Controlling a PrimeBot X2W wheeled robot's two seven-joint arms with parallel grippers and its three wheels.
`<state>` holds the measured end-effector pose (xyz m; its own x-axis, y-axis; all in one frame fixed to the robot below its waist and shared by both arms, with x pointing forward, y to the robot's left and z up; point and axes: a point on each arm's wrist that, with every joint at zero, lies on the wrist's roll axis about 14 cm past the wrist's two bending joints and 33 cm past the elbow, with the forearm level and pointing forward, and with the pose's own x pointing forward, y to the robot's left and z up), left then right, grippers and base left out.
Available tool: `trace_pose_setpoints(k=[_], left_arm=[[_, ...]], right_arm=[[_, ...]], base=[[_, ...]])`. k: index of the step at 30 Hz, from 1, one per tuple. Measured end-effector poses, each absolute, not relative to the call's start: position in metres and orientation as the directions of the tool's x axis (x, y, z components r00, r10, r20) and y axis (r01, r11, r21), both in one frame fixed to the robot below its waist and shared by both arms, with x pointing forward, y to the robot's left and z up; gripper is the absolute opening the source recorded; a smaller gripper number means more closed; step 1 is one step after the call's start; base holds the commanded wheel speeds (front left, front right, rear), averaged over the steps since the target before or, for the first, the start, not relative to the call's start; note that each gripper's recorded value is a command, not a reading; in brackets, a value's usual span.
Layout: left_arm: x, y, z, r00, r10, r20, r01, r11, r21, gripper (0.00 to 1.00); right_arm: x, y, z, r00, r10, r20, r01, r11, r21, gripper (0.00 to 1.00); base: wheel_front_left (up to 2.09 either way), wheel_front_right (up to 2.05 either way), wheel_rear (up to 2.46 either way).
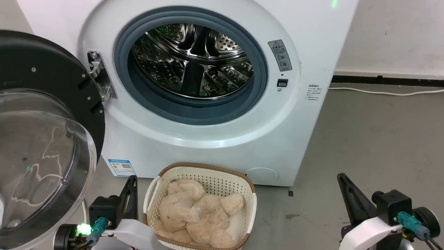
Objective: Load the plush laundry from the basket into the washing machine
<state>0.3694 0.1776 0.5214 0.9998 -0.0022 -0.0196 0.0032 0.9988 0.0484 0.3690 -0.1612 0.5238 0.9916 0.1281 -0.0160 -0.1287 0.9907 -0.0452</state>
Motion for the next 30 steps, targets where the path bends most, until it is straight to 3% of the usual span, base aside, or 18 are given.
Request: trace_pose_setpoints(k=[23, 24, 30], left_arm=[[0.3694, 0.1776, 0.5214, 1.000, -0.002, -0.020, 0.003, 0.999, 0.048, 0.00], [0.3694, 0.1778, 0.5214, 1.000, -0.002, -0.020, 0.003, 0.999, 0.048, 1.00], [0.3692, 0.1773, 0.5210, 1.000, -0.003, -0.021, 0.004, 0.999, 0.048, 1.00]], right_arm=[[0.3690, -0.1611, 0.5237, 0.992, 0.128, -0.016, -0.129, 0.991, -0.045, 0.00], [0.3690, -0.1610, 0.5238, 0.992, 0.128, -0.016, -0.129, 0.991, -0.045, 1.00], [0.3689, -0.1612, 0.5236, 0.992, 0.128, -0.016, -0.129, 0.991, -0.045, 1.00]], base=[[0.00, 0.00, 0.00], [0.00, 0.00, 0.00], [0.00, 0.00, 0.00]])
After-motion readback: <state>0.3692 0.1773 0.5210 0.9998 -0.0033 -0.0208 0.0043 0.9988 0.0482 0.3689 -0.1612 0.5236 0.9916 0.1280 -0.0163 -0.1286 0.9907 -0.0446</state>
